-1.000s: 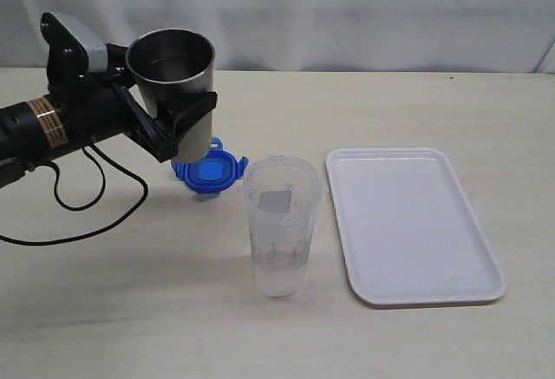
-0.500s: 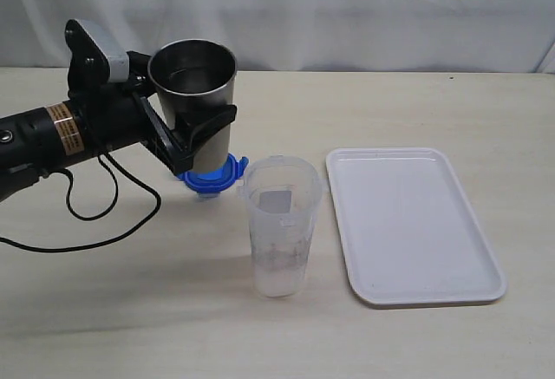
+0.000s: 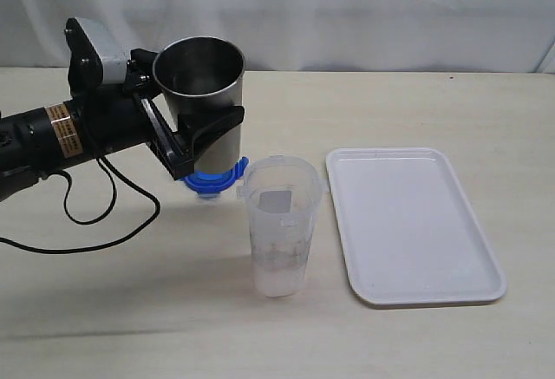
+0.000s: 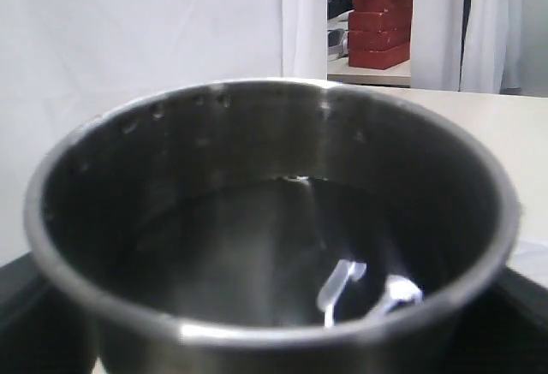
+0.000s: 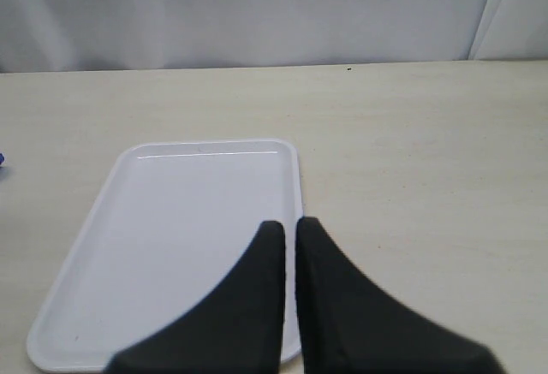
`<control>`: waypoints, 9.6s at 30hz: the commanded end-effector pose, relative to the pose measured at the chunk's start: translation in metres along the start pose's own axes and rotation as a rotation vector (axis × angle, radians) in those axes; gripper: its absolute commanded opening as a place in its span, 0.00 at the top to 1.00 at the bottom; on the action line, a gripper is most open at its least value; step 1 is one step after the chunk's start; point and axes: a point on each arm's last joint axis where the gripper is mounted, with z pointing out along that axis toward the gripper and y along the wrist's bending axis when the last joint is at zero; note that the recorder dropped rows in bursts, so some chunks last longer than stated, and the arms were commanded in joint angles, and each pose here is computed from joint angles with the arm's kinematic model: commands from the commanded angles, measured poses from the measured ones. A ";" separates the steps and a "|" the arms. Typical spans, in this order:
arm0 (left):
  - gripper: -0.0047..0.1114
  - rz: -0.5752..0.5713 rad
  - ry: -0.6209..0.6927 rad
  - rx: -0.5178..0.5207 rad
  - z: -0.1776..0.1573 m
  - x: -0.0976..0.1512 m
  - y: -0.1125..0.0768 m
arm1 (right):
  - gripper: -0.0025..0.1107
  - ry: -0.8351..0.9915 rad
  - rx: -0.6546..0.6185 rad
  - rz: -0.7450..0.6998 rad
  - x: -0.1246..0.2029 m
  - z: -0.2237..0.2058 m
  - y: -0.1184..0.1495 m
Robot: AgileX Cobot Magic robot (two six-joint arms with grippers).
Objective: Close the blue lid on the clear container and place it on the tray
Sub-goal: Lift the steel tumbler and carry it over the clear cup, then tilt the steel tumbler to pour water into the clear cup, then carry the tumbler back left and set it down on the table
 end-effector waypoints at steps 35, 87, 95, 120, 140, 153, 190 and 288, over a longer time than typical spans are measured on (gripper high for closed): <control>0.96 0.153 -0.050 0.116 0.024 -0.030 -0.010 | 0.94 -0.001 -0.001 0.004 0.001 0.000 0.000; 0.96 0.017 -0.082 0.066 0.047 -0.035 -0.008 | 0.94 -0.001 -0.001 0.004 0.001 0.000 0.000; 0.96 0.088 -0.057 0.102 0.051 -0.029 -0.014 | 0.94 -0.001 -0.001 0.004 0.001 0.000 0.000; 0.96 0.415 -0.058 0.165 0.050 -0.026 -0.020 | 0.94 -0.001 -0.001 0.004 0.001 0.000 0.000; 0.96 0.505 -0.066 0.163 0.050 -0.026 -0.020 | 0.94 -0.001 -0.001 0.004 0.001 0.000 0.000; 0.96 0.563 -0.071 0.161 0.050 -0.026 -0.020 | 0.94 -0.001 -0.001 0.004 0.001 0.000 0.000; 0.96 0.755 -0.083 0.137 0.051 -0.027 -0.018 | 0.94 -0.001 -0.001 0.004 0.001 0.000 0.000; 0.96 -0.133 0.047 -0.757 0.034 0.054 0.174 | 0.94 -0.001 -0.001 0.004 0.001 0.000 0.000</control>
